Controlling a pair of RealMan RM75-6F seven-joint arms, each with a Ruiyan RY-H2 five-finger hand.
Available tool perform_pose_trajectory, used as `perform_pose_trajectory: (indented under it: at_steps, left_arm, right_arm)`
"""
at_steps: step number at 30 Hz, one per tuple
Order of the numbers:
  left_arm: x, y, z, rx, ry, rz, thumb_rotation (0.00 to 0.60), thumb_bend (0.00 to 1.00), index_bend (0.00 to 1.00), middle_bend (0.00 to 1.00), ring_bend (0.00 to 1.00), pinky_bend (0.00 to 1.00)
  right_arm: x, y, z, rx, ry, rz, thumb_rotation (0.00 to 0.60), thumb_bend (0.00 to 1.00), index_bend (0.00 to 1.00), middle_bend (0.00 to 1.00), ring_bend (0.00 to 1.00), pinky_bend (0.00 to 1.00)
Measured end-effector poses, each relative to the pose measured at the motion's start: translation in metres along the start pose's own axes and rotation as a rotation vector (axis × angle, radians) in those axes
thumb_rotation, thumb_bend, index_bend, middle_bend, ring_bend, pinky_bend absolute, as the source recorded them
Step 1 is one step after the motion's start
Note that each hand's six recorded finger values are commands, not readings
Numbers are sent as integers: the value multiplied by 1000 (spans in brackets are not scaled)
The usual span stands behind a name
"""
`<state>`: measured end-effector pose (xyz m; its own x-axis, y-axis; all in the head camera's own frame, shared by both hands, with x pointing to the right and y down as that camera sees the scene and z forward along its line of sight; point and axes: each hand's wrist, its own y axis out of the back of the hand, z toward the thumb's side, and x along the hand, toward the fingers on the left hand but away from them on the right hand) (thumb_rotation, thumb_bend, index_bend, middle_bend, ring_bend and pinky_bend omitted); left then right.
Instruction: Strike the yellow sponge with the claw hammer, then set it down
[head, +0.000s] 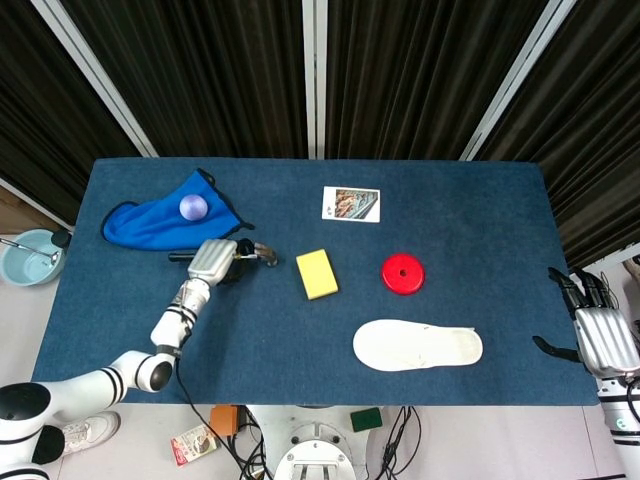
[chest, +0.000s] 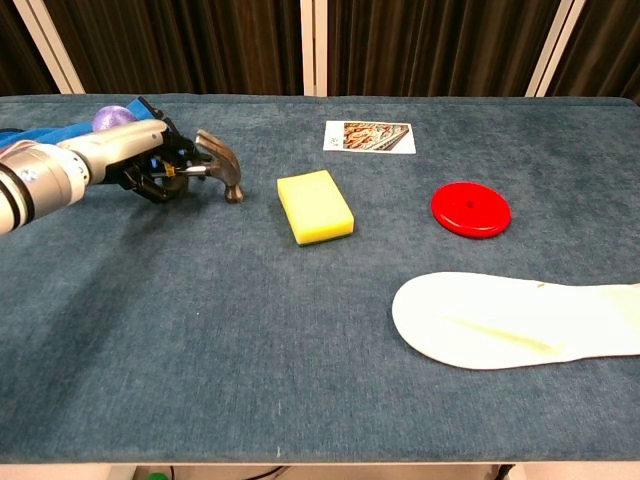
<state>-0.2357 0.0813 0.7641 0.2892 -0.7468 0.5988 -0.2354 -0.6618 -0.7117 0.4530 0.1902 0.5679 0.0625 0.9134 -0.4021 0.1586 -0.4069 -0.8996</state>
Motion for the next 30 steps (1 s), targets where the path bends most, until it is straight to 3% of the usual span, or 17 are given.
perform_pose_trajectory:
  at_steps: [6,11,17,24,27,30]
  left_arm:
    - [-13,15,-7,22,16,10,600,383,138,206,166,264]
    - [-34,34,-18,70,38,20,600,363,138,198,153,224]
    - [-75,75,-52,134,120,142,600,364,170,217,153,218]
    - [-164,126,-102,229,219,322,600,364,184,220,153,190]
    - [-202,133,-112,262,228,358,600,364,184,221,153,182]
    - [-233,127,-116,270,226,361,600,364,185,221,153,173]
  right_arm:
    - [0,2,0,-2,1,-7,600,84,82,165,7,70]
    - [2,5,-3,0,-6,-11,600,84,82,165,7,70]
    - [2,3,-6,-3,-15,0,600,83,82,164,7,70]
    - [-3,-2,-6,-7,-3,13,600,84,82,164,6,70]
    - [-5,-4,-1,-2,13,17,600,83,82,164,7,70]
    - [-6,-5,4,-3,29,16,600,84,82,164,7,70]
